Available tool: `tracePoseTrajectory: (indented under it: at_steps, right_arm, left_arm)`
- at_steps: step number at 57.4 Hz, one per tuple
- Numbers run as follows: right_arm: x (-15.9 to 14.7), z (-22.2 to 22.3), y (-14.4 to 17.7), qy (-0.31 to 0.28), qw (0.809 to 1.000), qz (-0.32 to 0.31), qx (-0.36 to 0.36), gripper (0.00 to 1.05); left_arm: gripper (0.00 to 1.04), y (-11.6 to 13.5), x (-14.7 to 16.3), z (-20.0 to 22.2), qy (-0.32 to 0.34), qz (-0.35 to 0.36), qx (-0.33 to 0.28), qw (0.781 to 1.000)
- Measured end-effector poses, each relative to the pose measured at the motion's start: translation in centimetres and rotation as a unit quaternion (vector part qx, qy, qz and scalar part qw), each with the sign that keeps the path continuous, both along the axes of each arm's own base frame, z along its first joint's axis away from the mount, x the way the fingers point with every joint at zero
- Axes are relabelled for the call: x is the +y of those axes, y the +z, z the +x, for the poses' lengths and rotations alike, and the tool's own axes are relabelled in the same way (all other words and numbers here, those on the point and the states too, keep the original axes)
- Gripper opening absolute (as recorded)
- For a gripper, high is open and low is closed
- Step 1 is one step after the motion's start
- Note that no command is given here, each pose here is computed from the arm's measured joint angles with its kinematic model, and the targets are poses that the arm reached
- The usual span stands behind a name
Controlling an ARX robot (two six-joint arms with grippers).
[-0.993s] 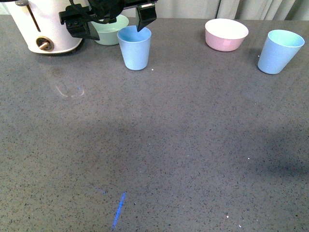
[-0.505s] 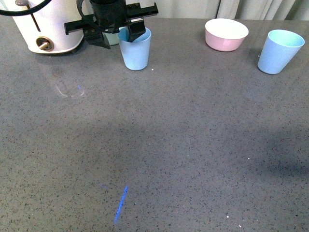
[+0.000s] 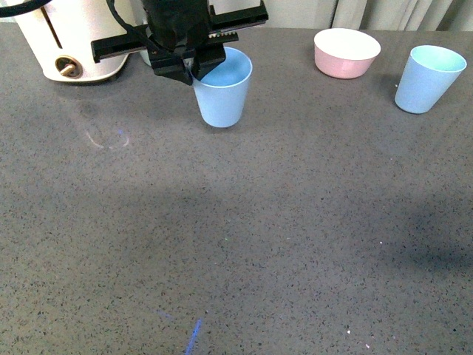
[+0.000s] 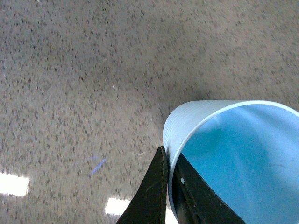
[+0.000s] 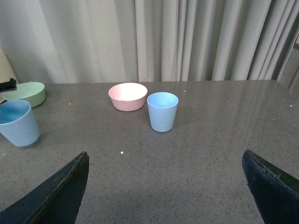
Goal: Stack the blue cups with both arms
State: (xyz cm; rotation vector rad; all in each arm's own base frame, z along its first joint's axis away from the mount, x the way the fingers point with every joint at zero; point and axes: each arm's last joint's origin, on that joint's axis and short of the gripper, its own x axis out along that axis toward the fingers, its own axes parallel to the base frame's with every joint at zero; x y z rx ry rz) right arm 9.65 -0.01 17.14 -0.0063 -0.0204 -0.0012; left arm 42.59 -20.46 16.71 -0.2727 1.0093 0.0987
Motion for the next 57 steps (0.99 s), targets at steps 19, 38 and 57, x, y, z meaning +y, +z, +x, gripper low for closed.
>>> tracePoseTrajectory:
  at_steps: [19, 38, 57]
  right_arm:
    - [0.0, 0.0, 0.0, 0.0, 1.0, 0.0, 0.0, 0.96]
    - [0.0, 0.0, 0.0, 0.0, 1.0, 0.0, 0.0, 0.96]
    - [0.0, 0.0, 0.0, 0.0, 1.0, 0.0, 0.0, 0.96]
  left_arm:
    - [0.02, 0.5, -3.7, -3.8, -0.05, -0.028, 0.002, 0.998]
    - [0.02, -1.9, -6.5, -1.8, -0.064, -0.017, 0.024, 0.998]
    - [0.11, -2.2, -7.6, -0.3, -0.068, -0.018, 0.024, 0.997]
